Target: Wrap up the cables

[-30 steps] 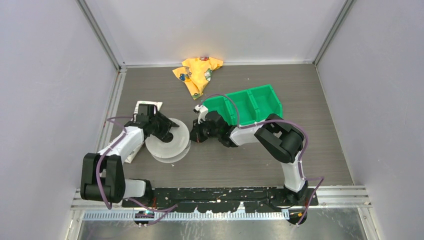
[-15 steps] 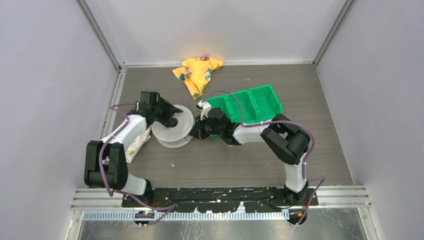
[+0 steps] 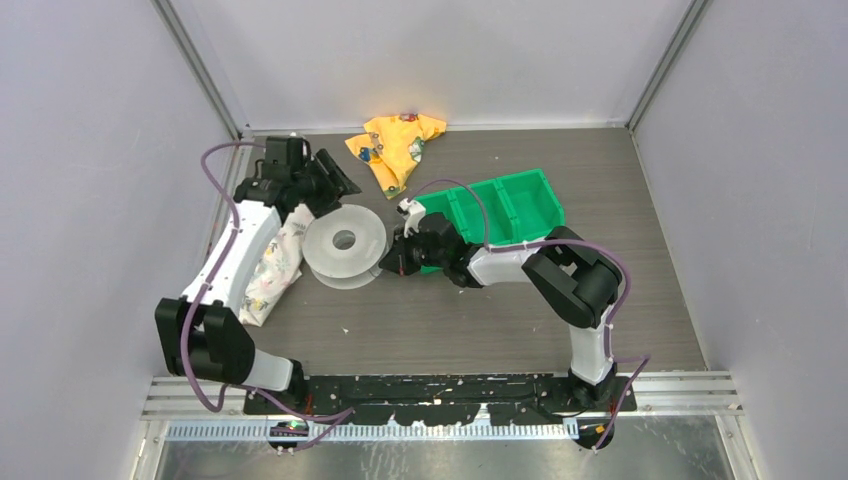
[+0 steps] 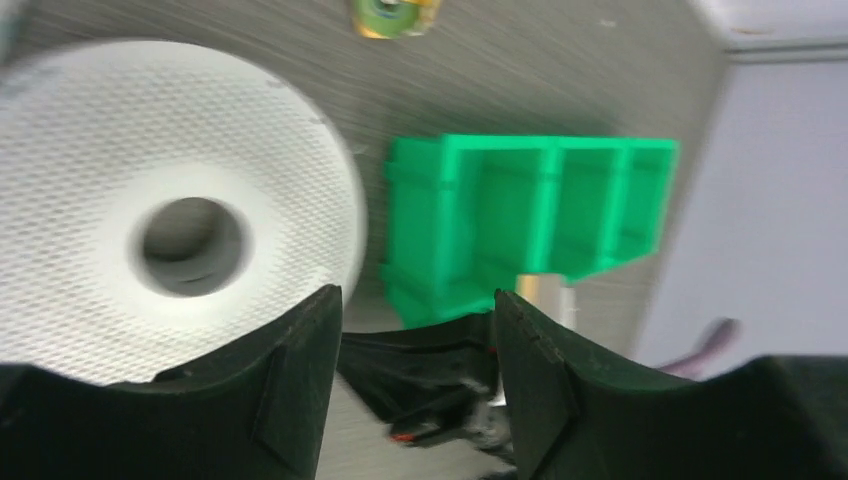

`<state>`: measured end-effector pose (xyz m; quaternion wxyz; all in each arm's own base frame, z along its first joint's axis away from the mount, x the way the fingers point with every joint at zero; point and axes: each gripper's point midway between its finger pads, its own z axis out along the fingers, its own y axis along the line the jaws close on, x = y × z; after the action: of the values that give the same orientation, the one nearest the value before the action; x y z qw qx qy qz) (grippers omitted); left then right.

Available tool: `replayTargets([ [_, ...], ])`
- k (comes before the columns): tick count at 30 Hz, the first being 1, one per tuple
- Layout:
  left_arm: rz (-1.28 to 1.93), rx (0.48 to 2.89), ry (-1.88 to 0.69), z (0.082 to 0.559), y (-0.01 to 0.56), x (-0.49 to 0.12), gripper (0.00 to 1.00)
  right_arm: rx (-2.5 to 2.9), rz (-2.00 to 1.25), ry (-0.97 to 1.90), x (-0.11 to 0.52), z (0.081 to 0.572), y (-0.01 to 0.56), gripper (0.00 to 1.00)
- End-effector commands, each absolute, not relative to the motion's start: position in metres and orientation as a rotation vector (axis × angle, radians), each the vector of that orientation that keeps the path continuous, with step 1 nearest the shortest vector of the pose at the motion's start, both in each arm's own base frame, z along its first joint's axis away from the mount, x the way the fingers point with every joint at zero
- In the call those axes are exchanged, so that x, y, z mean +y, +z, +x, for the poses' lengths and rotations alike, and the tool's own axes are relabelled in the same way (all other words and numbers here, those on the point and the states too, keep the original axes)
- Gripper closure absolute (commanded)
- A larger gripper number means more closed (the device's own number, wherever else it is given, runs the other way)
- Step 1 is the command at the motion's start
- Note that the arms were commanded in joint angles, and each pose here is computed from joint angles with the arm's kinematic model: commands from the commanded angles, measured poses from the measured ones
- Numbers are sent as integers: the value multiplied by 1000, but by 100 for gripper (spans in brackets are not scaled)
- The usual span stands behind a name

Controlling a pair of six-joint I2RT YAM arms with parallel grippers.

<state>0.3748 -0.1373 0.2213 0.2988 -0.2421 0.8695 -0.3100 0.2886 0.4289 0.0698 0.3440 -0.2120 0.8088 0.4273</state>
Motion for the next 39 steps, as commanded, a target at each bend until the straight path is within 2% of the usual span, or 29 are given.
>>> replayTargets([
  [1,-520,2429,-215,343,193,-57,40,1988,-540,1180,439,295,110,100],
  [4,-521,2438,-169,348,172,-40,40,1984,-543,1184,440,295,112,100],
  [8,-515,2482,-300,364,146,-46,42,1985,-543,1194,440,293,113,100],
  [12,-517,2472,-215,373,141,-35,42,1987,-543,1196,439,292,114,99],
  [17,-523,2457,-99,377,135,-10,38,1988,-546,1202,440,291,114,100],
  [22,-571,2505,-202,382,111,-2,40,1991,-542,1218,442,291,114,100],
  [27,-613,2535,-331,384,89,-5,50,1992,-542,1225,443,290,115,99],
  [33,-651,2503,-413,379,90,-11,81,1994,-542,1228,443,289,114,99],
  [39,-667,2509,-381,366,92,-8,98,1993,-539,1228,443,290,115,99],
])
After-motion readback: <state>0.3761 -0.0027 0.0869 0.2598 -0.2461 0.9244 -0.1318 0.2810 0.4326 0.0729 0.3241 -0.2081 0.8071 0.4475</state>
